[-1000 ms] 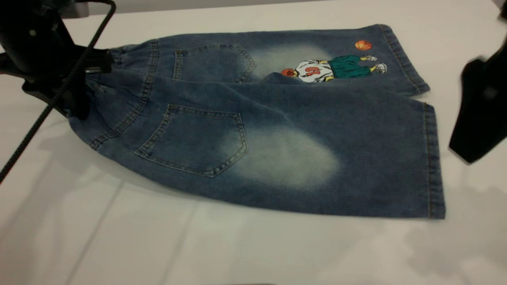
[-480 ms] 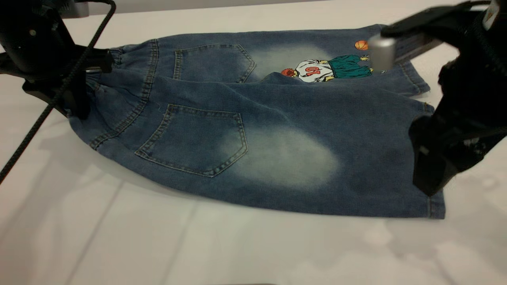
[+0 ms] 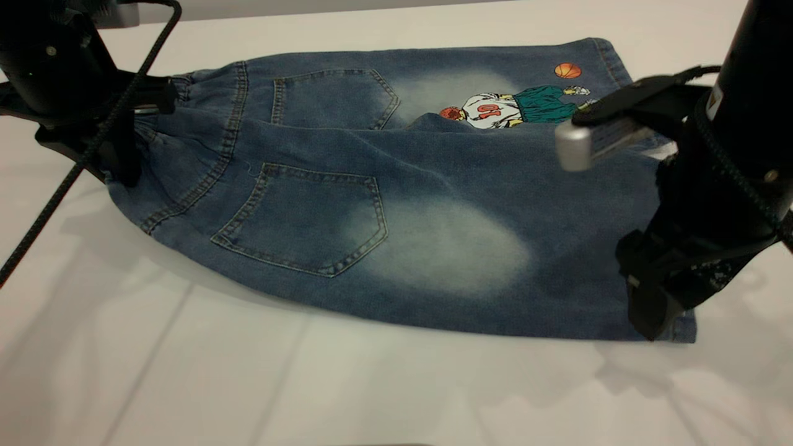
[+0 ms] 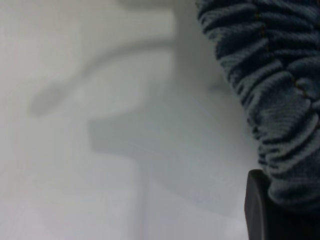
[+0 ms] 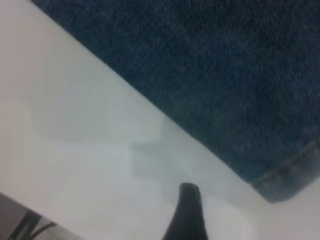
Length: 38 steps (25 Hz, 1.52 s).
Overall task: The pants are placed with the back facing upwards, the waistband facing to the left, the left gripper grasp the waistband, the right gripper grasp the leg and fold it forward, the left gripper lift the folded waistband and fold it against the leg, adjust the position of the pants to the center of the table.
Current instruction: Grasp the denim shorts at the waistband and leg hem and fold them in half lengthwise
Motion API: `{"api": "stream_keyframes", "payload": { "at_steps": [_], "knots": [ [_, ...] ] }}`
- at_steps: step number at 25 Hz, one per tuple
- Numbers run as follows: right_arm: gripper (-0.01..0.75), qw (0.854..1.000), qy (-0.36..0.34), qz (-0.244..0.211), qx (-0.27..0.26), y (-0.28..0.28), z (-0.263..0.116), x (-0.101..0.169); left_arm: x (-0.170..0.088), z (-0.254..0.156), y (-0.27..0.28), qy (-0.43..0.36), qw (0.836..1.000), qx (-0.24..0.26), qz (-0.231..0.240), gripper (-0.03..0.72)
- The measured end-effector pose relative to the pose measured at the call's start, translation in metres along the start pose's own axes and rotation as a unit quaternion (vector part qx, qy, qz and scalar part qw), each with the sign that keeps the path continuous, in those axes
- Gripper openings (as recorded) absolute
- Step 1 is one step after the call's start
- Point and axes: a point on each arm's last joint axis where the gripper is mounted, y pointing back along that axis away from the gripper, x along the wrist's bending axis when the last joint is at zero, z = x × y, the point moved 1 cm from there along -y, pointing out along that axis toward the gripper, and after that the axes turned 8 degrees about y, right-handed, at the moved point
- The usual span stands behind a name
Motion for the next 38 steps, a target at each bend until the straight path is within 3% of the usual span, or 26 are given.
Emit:
{"api": "stream_keyframes", "payload": {
  "at_steps": [11, 19, 23, 27, 29, 38],
  "knots": [
    [0.527, 1.000, -0.003, -0.003, 0.011, -0.025, 0.001, -0.003, 0.000, 0.000, 0.000, 0.000, 1.000, 0.000, 0.000, 0.085],
    [0.444, 1.000, 0.000, -0.007, 0.009, -0.032, 0.003, -0.005, 0.000, 0.000, 0.000, 0.001, 1.000, 0.000, -0.001, 0.085],
    [0.342, 1.000, 0.002, -0.009, 0.009, -0.032, 0.003, -0.006, 0.000, 0.000, 0.000, 0.001, 1.000, 0.000, -0.001, 0.085],
    [0.116, 1.000, 0.001, -0.010, 0.007, -0.033, 0.003, -0.006, 0.000, 0.000, 0.000, 0.001, 1.000, 0.000, -0.001, 0.085],
    [0.050, 1.000, 0.001, -0.010, 0.005, -0.033, 0.004, -0.006, 0.000, 0.000, 0.000, 0.002, 1.000, 0.000, -0.001, 0.085],
    [0.029, 1.000, 0.000, -0.011, -0.025, -0.003, 0.012, -0.004, -0.005, 0.007, 0.006, 0.019, 1.000, 0.002, -0.013, 0.084]
  ]
}}
